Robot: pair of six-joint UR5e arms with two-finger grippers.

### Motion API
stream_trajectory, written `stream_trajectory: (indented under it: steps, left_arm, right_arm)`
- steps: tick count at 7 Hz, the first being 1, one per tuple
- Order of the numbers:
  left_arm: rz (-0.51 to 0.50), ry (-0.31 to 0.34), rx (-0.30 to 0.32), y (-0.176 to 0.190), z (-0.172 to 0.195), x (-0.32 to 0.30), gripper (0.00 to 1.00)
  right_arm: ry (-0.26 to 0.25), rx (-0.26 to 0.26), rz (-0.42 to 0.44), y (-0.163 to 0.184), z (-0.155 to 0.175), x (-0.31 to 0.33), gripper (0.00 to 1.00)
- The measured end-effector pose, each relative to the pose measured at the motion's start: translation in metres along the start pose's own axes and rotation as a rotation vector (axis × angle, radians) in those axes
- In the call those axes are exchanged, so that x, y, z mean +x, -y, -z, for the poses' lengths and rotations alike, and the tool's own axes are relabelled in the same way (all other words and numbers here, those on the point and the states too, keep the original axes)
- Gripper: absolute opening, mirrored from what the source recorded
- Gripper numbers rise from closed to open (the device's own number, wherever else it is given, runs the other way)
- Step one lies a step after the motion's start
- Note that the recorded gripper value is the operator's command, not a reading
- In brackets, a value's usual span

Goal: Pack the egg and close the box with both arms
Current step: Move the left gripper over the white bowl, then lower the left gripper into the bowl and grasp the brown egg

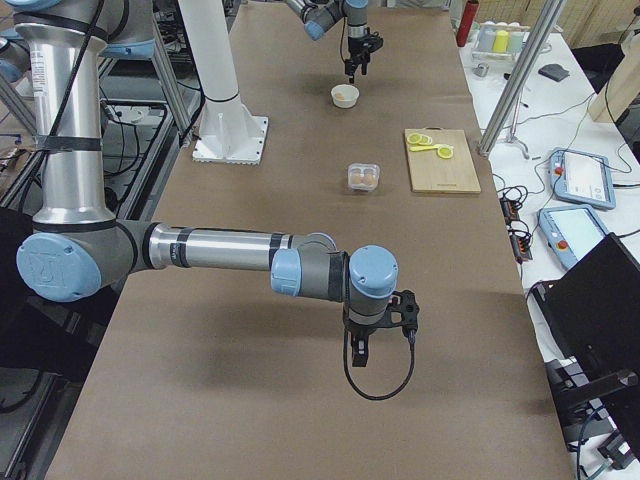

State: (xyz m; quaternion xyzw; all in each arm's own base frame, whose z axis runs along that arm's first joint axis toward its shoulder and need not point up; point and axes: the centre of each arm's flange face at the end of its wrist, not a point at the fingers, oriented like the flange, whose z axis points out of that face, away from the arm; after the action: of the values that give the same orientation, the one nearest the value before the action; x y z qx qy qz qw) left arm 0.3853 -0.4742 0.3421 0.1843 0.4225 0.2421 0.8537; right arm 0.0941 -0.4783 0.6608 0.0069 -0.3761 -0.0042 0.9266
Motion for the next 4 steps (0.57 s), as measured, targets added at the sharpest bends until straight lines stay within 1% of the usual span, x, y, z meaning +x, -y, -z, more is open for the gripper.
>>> stream_trajectory:
  steps: [2,4]
  left_arm:
    - [-0.021,-0.010,-0.023,-0.008,-0.015,0.013,0.79]
    - [-0.052,-0.012,-0.042,-0.014,-0.023,0.017,0.79]
  right_arm:
    - [-0.002,-0.002,-0.002,-0.001,-0.001,0.001,1.00]
    - [0.000,-0.004,-0.004,-0.002,-0.002,0.002,1.00]
